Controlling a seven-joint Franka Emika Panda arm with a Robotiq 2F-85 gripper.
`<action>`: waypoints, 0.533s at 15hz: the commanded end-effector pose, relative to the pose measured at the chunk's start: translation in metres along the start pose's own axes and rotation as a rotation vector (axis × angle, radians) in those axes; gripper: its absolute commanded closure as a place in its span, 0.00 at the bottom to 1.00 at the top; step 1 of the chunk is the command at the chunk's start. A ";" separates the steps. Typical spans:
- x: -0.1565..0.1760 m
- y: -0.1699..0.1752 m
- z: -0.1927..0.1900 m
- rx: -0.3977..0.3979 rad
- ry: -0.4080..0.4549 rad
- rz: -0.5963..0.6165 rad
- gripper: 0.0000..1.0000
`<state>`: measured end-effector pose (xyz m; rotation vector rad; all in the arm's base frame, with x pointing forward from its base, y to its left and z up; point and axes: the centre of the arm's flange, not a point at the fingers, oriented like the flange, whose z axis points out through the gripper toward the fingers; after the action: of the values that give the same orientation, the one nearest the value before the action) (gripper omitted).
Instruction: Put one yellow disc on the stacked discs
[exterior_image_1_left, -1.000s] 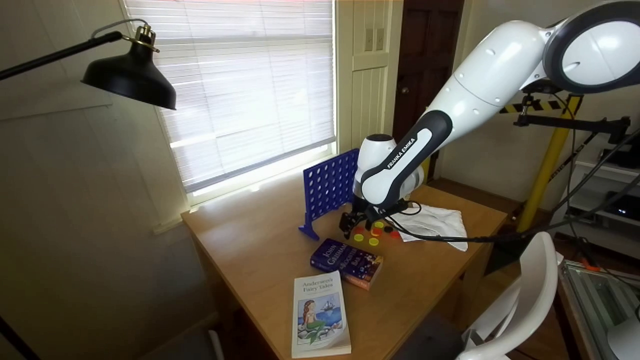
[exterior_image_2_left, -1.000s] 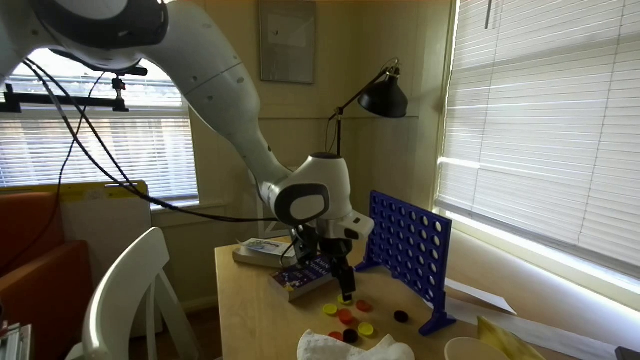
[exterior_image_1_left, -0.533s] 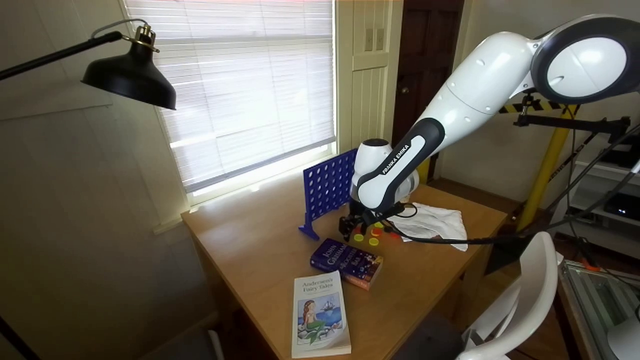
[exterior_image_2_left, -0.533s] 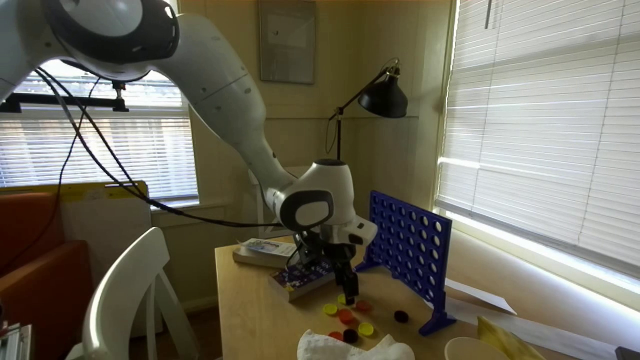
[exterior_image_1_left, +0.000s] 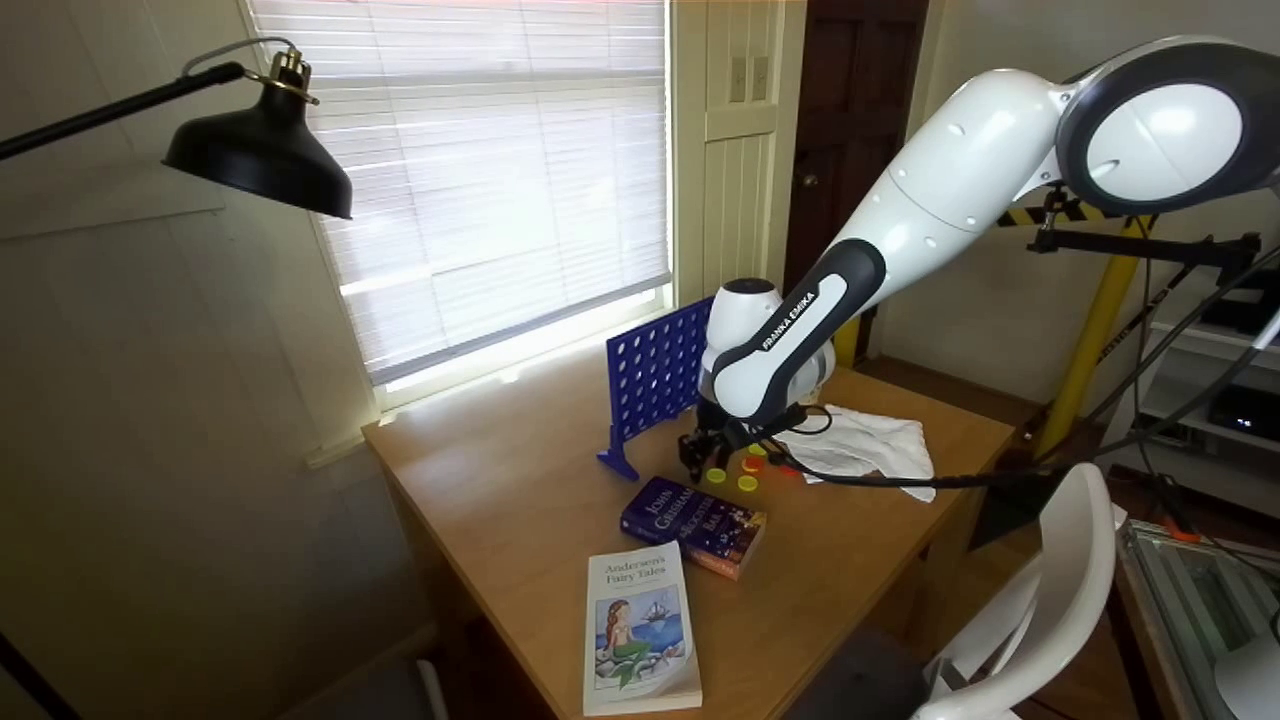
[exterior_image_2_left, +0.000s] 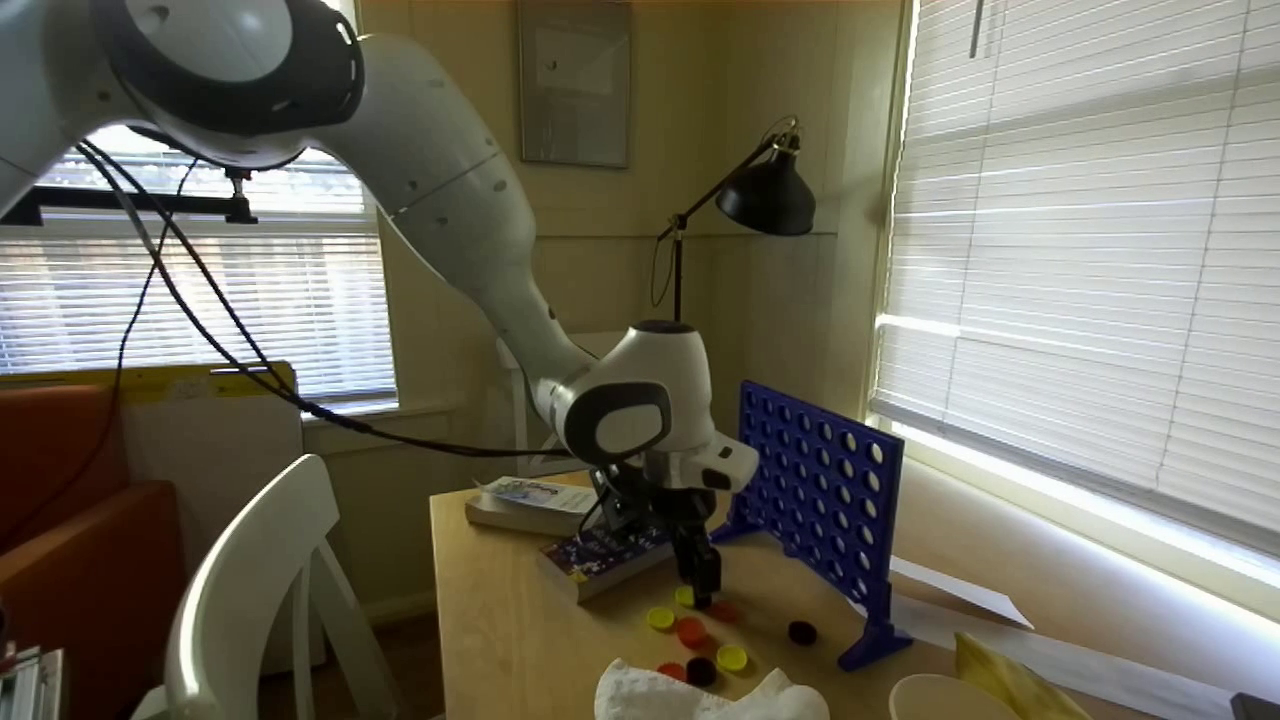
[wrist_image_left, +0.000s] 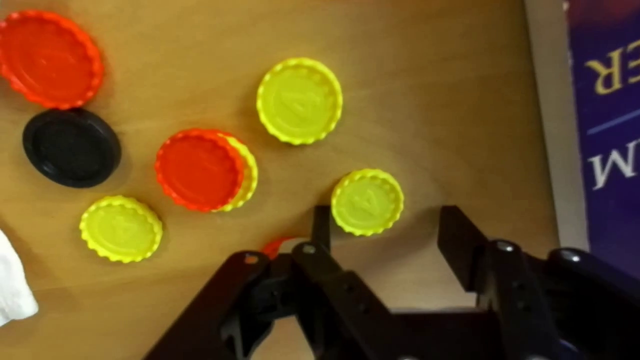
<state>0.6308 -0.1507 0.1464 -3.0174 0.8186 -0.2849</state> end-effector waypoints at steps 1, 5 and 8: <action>0.005 0.001 0.004 -0.017 0.008 -0.025 0.63; 0.002 0.003 -0.003 -0.031 0.006 -0.031 0.70; 0.000 0.001 -0.008 -0.032 0.014 -0.035 0.92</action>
<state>0.6308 -0.1545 0.1495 -3.0379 0.8069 -0.2934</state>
